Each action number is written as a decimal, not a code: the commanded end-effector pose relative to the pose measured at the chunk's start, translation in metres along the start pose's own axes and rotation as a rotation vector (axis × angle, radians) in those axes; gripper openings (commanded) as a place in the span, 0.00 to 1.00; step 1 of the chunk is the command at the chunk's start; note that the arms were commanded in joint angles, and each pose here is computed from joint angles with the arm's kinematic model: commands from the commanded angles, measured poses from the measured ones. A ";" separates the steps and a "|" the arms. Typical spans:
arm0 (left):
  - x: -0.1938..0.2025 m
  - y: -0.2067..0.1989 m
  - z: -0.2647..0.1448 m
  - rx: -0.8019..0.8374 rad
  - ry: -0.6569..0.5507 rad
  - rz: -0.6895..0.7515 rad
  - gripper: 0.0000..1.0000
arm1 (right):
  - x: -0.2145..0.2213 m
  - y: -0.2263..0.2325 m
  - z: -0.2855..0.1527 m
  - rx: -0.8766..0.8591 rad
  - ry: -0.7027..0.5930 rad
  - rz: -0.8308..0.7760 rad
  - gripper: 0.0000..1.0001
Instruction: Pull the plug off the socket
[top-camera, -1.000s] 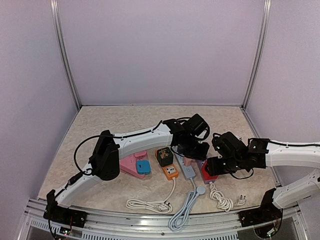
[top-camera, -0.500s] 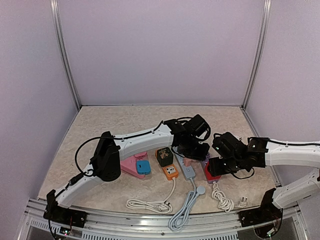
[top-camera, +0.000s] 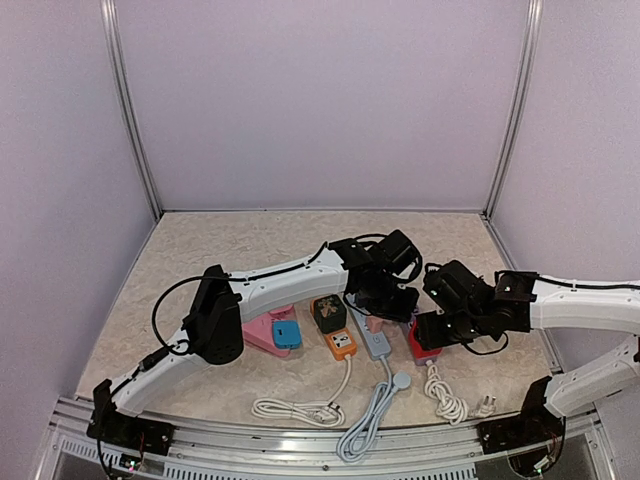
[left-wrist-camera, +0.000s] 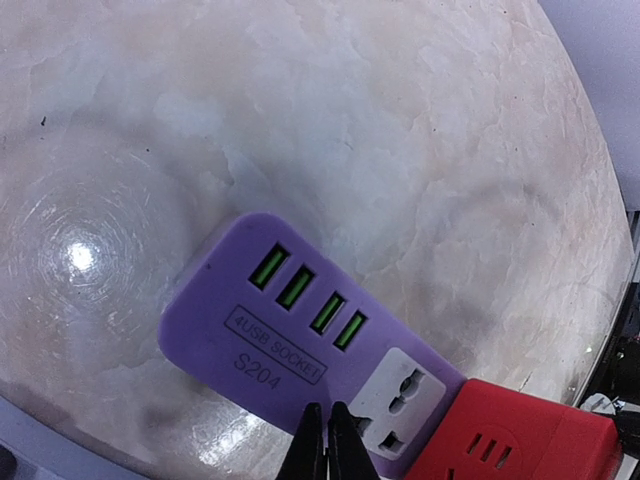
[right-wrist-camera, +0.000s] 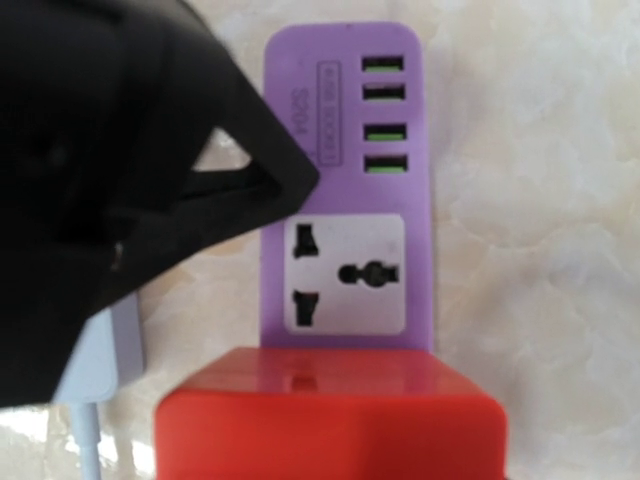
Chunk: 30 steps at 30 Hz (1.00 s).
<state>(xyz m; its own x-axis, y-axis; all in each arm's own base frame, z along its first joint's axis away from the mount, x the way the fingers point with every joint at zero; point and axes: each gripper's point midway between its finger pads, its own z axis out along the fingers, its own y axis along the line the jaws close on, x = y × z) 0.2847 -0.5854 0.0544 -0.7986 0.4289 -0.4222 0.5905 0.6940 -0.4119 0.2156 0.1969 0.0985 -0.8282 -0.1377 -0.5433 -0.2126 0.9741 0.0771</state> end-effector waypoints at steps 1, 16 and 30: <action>0.057 0.045 0.045 -0.114 0.169 -0.019 0.03 | -0.021 0.011 -0.010 -0.053 -0.090 0.035 0.29; 0.073 0.053 0.056 -0.137 0.215 -0.033 0.03 | -0.038 0.014 -0.025 -0.069 -0.147 0.040 0.29; 0.084 0.058 0.062 -0.145 0.248 -0.039 0.03 | -0.047 0.027 -0.034 -0.113 -0.128 0.053 0.31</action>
<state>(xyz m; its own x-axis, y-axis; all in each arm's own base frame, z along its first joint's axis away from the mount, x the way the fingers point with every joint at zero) 0.2837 -0.5854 0.0519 -0.7998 0.4355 -0.4132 0.5905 0.6944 -0.4112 0.2216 0.2039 0.1243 -0.8085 -0.1139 -0.5774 -0.2148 0.9705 0.1093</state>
